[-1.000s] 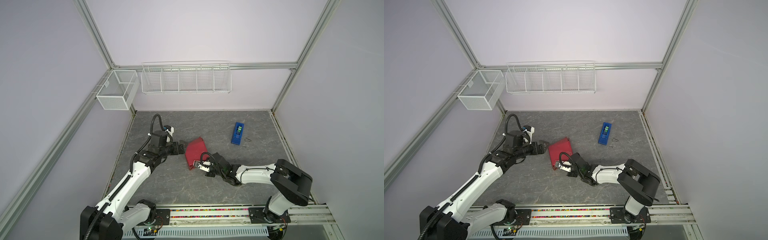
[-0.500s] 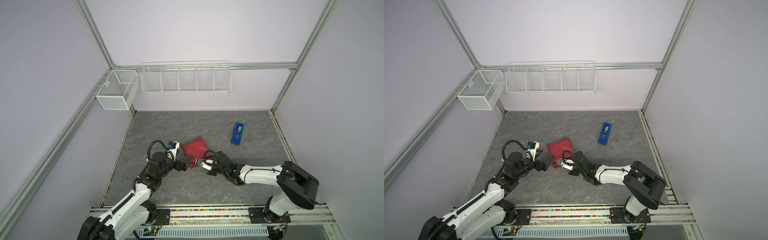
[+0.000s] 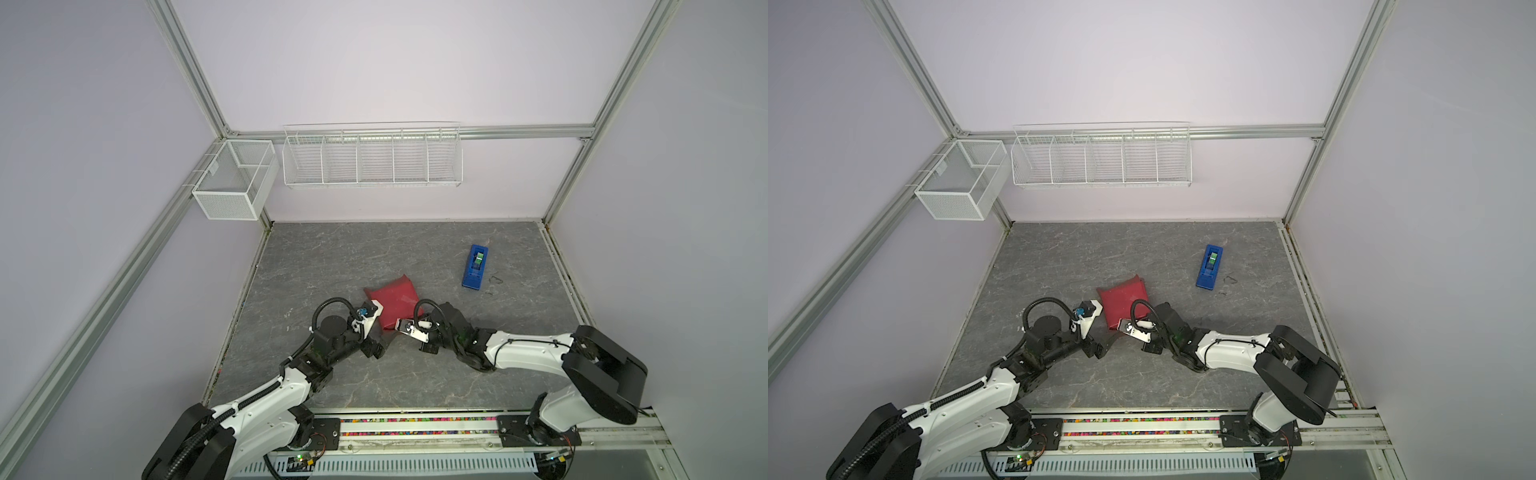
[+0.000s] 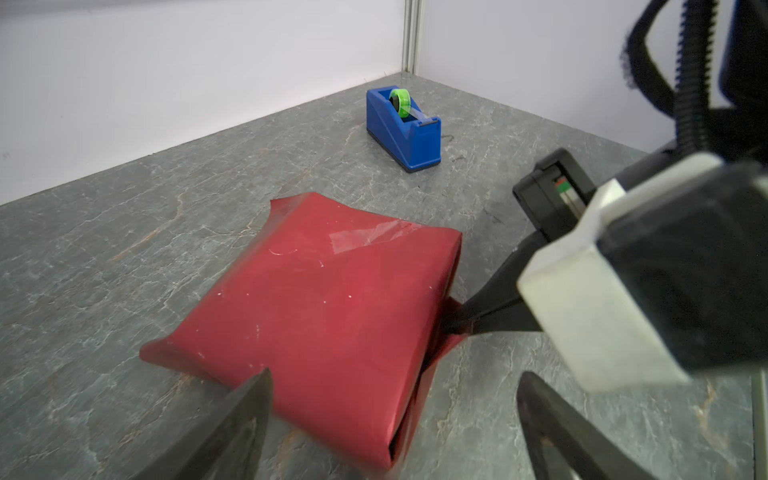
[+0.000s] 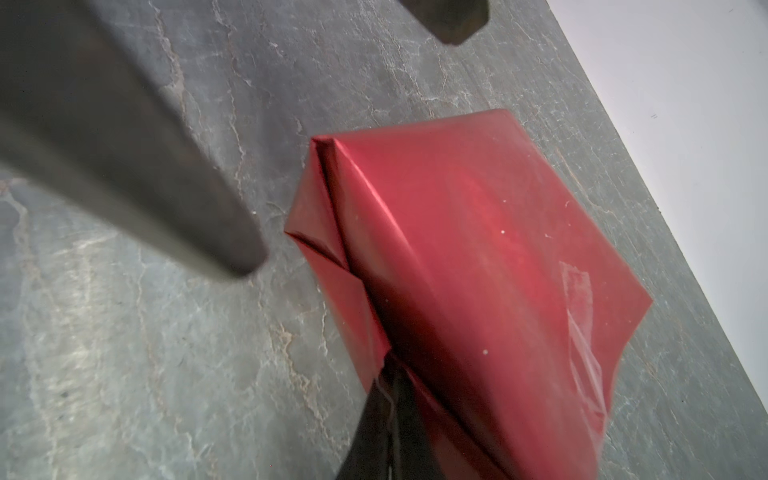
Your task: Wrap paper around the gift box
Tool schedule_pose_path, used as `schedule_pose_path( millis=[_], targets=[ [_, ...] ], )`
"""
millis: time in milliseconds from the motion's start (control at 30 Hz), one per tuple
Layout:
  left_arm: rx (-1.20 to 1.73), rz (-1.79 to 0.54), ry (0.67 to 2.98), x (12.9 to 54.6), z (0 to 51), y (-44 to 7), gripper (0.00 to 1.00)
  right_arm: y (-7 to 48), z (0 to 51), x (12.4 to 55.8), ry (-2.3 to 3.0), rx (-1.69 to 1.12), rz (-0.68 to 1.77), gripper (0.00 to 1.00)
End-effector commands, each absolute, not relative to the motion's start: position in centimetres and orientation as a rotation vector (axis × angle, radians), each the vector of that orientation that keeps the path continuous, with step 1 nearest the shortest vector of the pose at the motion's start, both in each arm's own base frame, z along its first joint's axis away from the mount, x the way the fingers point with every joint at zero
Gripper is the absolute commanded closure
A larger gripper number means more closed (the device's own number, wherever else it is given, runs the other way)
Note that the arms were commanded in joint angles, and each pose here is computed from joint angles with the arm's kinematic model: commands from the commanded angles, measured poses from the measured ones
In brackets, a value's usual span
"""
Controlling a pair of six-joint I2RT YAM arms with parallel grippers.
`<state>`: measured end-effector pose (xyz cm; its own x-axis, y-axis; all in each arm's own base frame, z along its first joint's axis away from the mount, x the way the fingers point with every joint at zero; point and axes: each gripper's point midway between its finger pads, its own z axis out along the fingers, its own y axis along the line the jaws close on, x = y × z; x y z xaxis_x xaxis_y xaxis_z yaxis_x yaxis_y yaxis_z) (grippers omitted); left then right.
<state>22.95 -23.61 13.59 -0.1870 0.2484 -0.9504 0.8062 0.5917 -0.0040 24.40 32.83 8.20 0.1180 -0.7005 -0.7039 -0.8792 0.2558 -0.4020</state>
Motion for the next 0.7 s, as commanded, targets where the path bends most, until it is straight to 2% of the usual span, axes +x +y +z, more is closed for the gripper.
schedule_pose_path(
  millis=[0,433,667],
  targets=[
    [0.979,-0.545,1.702,23.0,13.1,-24.2,0.08,32.7,8.9,24.3,1.627,-1.471,0.296,0.94],
    [1.018,-0.398,1.716,25.2,11.7,-25.1,0.03,33.2,8.4,24.5,1.667,-1.455,0.363,0.94],
    [1.076,-0.357,1.743,25.7,9.9,-26.2,0.03,33.2,8.0,24.9,1.697,-1.437,0.362,0.94]
  ],
)
